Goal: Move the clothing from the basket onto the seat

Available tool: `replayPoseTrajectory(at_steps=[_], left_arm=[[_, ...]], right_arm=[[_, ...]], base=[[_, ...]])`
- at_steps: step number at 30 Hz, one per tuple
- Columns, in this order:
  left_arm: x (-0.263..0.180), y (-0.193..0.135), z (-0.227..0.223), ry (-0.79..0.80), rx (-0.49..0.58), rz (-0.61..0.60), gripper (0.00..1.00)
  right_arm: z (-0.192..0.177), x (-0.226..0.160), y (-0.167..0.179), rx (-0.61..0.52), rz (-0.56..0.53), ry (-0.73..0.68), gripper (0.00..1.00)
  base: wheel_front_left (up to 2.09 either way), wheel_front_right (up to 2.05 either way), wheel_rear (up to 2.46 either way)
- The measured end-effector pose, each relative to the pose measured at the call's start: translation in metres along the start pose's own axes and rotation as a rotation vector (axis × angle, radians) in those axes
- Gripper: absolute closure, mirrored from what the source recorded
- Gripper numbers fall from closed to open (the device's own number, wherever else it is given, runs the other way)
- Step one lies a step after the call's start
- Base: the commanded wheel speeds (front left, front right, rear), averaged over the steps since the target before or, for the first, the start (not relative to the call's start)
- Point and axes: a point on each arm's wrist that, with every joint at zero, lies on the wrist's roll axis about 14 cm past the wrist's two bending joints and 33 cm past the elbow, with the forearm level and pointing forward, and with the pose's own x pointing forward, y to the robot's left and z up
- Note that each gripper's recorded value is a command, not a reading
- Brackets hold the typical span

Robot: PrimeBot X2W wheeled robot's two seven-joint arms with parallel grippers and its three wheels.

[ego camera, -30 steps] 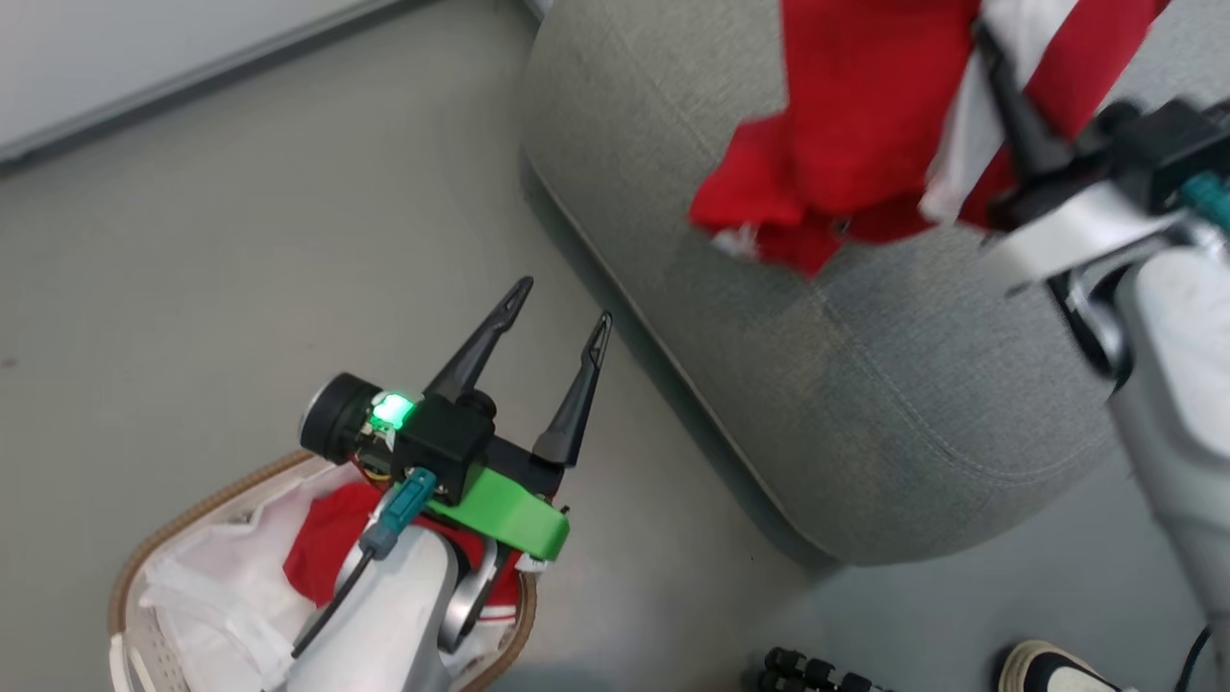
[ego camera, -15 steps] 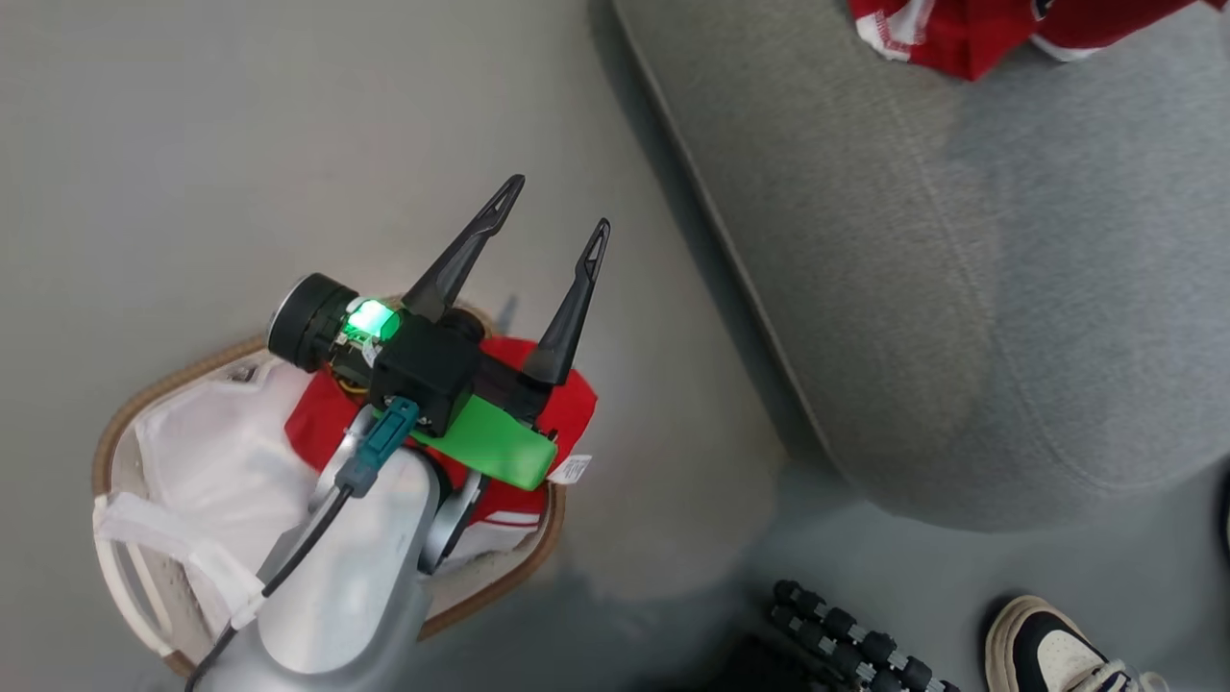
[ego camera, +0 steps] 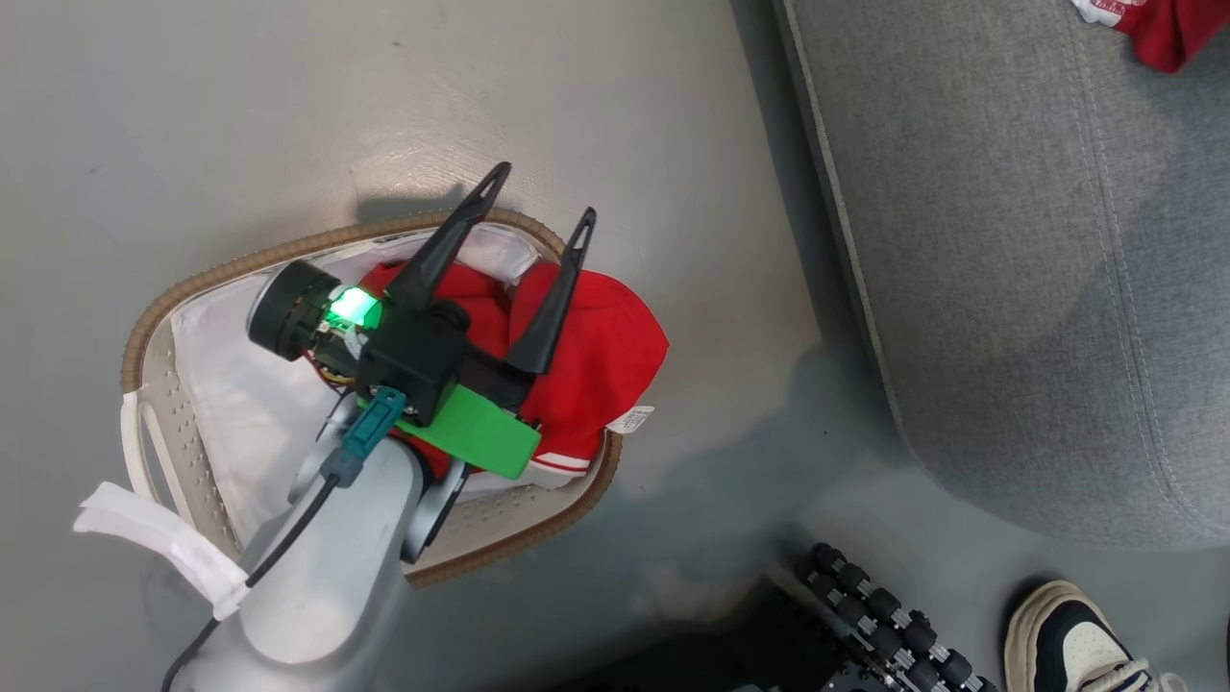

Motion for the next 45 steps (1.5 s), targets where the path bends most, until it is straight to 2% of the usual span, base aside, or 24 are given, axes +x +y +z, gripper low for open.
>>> replayPoseTrajectory(at_steps=[8,19,26,33,39,45], left_arm=[[-0.002,0.006,0.002,0.009,0.021,0.017,0.00],[0.000,-0.018,0.033,-0.027,0.039,0.005,0.00],[-0.008,-0.025,0.056,-0.056,0.050,0.038,0.00],[-0.025,-0.025,0.080,-0.083,0.084,0.096,0.00],[-0.056,-0.007,0.096,-0.093,0.116,0.215,0.00],[-0.094,0.015,0.107,-0.099,0.133,0.354,0.00]], right_arm=[[-0.035,-0.035,-0.018,0.037,-0.063,0.076,0.00],[-0.039,-0.094,-0.021,0.063,-0.056,0.075,0.00],[-0.002,-0.111,-0.009,0.107,-0.008,-0.039,0.00],[0.045,-0.121,0.026,0.167,0.101,-0.170,0.00],[0.082,-0.131,0.070,0.227,0.222,-0.260,0.00],[0.102,-0.143,0.100,0.280,0.304,-0.301,0.00]], base=[[0.00,0.00,0.00],[0.00,0.00,0.00],[0.00,0.00,0.00],[0.00,0.00,0.00],[0.00,0.00,0.00],[0.00,0.00,0.00]])
